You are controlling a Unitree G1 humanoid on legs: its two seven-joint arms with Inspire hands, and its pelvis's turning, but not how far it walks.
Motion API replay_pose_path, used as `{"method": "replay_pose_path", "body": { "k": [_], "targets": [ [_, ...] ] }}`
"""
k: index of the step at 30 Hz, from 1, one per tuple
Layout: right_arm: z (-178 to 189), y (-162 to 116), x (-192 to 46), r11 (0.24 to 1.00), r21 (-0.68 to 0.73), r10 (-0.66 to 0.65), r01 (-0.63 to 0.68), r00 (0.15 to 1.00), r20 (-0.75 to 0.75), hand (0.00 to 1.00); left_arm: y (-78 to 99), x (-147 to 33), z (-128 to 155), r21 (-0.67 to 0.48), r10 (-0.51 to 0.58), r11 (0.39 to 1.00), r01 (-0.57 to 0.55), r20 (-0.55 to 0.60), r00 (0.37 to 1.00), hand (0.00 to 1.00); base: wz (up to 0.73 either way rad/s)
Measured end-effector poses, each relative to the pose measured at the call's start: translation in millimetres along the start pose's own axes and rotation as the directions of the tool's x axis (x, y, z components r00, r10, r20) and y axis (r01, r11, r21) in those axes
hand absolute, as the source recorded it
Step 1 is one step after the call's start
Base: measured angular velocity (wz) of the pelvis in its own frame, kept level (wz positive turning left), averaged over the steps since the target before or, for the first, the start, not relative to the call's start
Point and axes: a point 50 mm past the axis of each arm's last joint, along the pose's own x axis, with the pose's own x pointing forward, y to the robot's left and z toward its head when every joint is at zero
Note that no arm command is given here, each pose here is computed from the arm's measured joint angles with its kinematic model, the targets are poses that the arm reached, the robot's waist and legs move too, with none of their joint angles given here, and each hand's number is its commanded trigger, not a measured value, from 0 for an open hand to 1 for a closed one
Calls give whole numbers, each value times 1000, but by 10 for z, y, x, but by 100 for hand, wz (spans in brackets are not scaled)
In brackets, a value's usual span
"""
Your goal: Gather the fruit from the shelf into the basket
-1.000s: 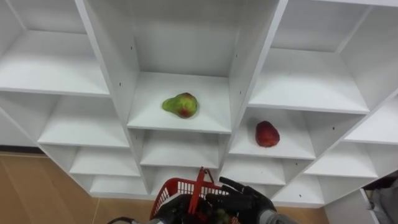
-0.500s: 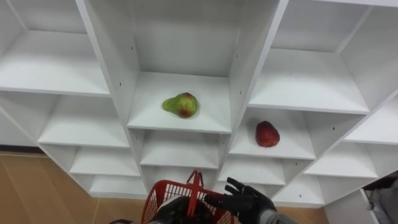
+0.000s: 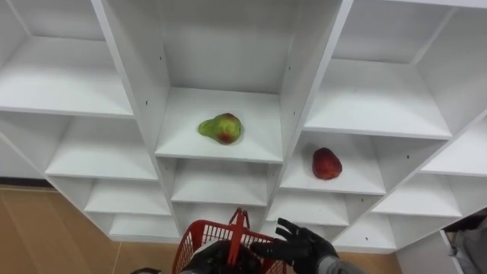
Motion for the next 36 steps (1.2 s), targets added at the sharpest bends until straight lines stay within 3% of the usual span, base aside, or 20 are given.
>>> {"method": "replay_pose_path", "body": {
  "k": [5, 16, 29, 36],
  "targets": [
    [382, 205, -34, 975, -209, 109, -78, 984, 141, 0, 64, -37, -51, -33, 28, 999, -28, -5, 1000, 100, 0],
    [410, 335, -153, 899, -418, 206, -128, 968, 145, 0, 308, -158, -207, -138, 137, 981, -139, -30, 990, 100, 5],
    [830, 670, -405, 728, -666, 389, -164, 898, 205, 0, 301, -148, -317, -146, 152, 976, -163, -80, 985, 100, 0],
    [1053, 743, -553, 690, -716, 428, -109, 859, 281, 0, 271, -147, -415, -157, 158, 972, -176, -119, 980, 100, -4]
  ]
}}
